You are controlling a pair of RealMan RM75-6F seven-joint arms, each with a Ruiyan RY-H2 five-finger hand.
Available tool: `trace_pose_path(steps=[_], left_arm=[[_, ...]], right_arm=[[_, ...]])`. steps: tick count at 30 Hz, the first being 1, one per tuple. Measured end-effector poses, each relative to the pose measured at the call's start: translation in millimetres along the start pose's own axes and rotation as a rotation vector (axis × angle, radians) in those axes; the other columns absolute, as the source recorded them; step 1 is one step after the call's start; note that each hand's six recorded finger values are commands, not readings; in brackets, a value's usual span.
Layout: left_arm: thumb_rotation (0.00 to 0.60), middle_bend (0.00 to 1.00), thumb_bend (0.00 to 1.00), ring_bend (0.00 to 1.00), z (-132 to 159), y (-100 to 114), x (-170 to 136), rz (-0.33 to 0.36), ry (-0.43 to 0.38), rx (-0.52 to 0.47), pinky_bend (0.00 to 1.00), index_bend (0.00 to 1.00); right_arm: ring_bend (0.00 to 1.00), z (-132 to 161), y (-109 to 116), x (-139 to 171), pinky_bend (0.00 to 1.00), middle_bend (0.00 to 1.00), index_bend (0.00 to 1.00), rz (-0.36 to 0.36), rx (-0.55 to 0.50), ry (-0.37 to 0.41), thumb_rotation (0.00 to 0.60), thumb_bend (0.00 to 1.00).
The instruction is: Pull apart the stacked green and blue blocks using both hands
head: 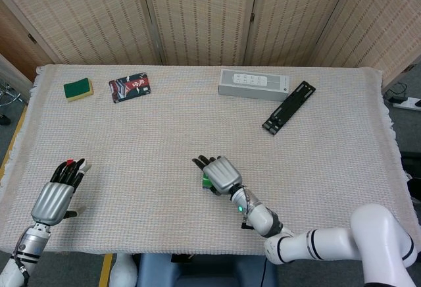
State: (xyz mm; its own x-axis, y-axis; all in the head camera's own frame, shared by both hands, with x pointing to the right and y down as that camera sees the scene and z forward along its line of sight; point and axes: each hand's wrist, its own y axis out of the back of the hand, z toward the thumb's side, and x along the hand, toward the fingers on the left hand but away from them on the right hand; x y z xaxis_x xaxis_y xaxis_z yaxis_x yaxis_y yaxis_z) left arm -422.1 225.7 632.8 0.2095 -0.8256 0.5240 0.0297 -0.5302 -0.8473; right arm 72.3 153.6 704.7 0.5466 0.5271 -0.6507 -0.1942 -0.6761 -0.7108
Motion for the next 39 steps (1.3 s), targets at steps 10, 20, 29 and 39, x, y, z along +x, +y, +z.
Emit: trace_pose_path(steps=[10, 20, 29, 39], left_arm=[[0.6, 0.0, 0.19, 0.0, 1, -1, 0, -0.004, -0.003, -0.001, 0.0, 0.0], [0.6, 0.0, 0.19, 0.0, 1, -1, 0, -0.007, -0.005, 0.0, 0.0, 0.0], [0.6, 0.0, 0.19, 0.0, 1, -1, -1, -0.005, -0.007, -0.003, 0.0, 0.0], [0.6, 0.02, 0.23, 0.0, 7, 0, 3, -0.021, -0.059, -0.102, 0.0, 0.0]], right_arm=[[0.44, 4, 2, -1, 0.53, 0.32, 0.3, -0.025, 0.01, 0.006, 0.6, 0.35], [0.66, 3, 4, -3, 0.7, 0.52, 0.58, -0.08, 0.015, 0.004, 0.6, 0.35], [0.74, 2, 9, -2, 0.78, 0.61, 0.77, -0.12, -0.01, 0.004, 0.6, 0.35], [0.78, 7, 30, 2, 0.84, 0.67, 0.86, -0.165, -0.135, 0.034, 0.6, 0.35]])
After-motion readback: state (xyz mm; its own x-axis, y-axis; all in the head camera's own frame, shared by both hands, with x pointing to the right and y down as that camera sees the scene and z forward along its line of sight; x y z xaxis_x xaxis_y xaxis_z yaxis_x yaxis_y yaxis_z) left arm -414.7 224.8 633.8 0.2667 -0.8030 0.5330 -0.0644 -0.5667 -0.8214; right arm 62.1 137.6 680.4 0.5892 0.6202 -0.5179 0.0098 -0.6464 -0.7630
